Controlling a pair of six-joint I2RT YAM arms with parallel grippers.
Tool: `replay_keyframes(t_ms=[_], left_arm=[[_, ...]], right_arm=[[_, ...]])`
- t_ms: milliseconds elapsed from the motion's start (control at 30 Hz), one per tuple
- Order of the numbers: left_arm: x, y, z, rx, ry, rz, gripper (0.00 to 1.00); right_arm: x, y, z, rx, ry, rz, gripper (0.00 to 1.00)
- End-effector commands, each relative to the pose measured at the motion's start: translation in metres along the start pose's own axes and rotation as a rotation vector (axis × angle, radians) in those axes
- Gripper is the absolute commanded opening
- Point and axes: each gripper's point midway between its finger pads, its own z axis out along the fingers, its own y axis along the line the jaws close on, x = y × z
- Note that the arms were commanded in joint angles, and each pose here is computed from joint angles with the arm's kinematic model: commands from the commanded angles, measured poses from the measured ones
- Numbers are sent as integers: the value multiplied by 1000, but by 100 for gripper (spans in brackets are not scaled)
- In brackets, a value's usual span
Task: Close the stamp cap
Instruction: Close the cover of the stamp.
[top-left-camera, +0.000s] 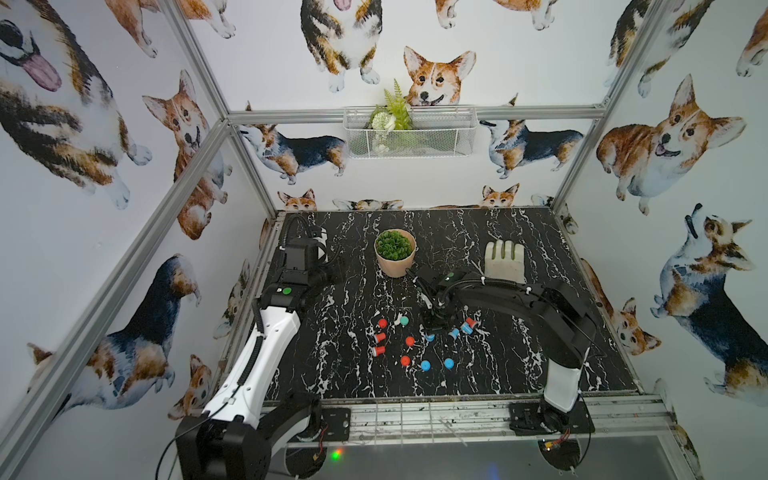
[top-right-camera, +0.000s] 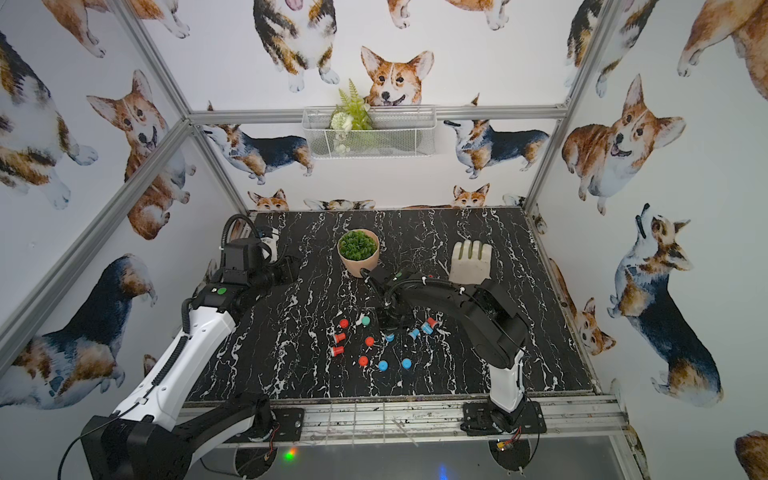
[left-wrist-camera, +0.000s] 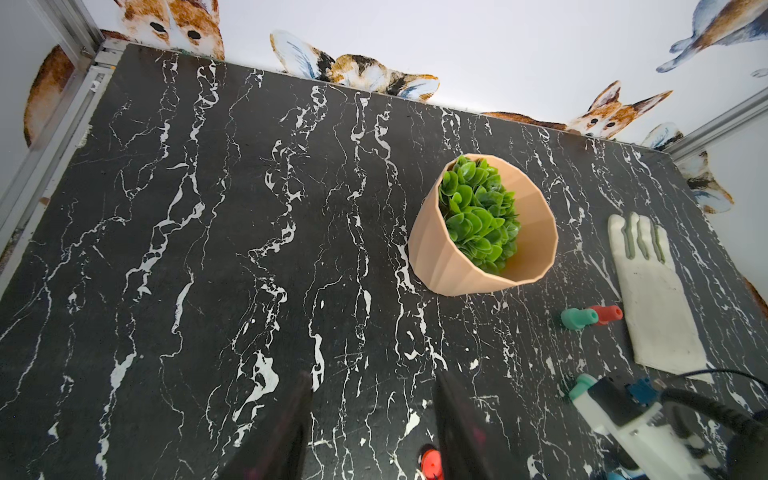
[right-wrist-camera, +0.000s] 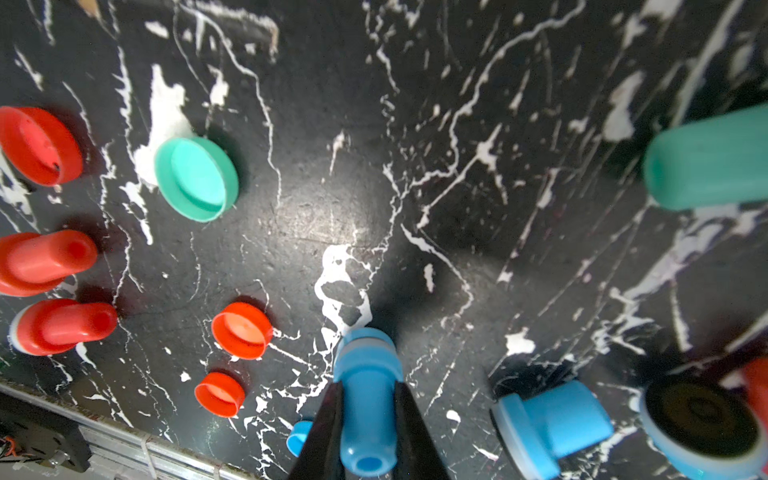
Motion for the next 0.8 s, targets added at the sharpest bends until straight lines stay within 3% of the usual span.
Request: replay_keyframes(t_ms=[0,333,767], left_arm=[[-5,-1,0,7,-18,0,51],[-4,-1,1,5,-15,-1,51],[-4,-1,1,5,-12,1,51]], right_arm=[[2,1,4,-3,11,-2,0],[10,-5,9,38,50,-20,0],[26,-28,21,290,122,-136,0]])
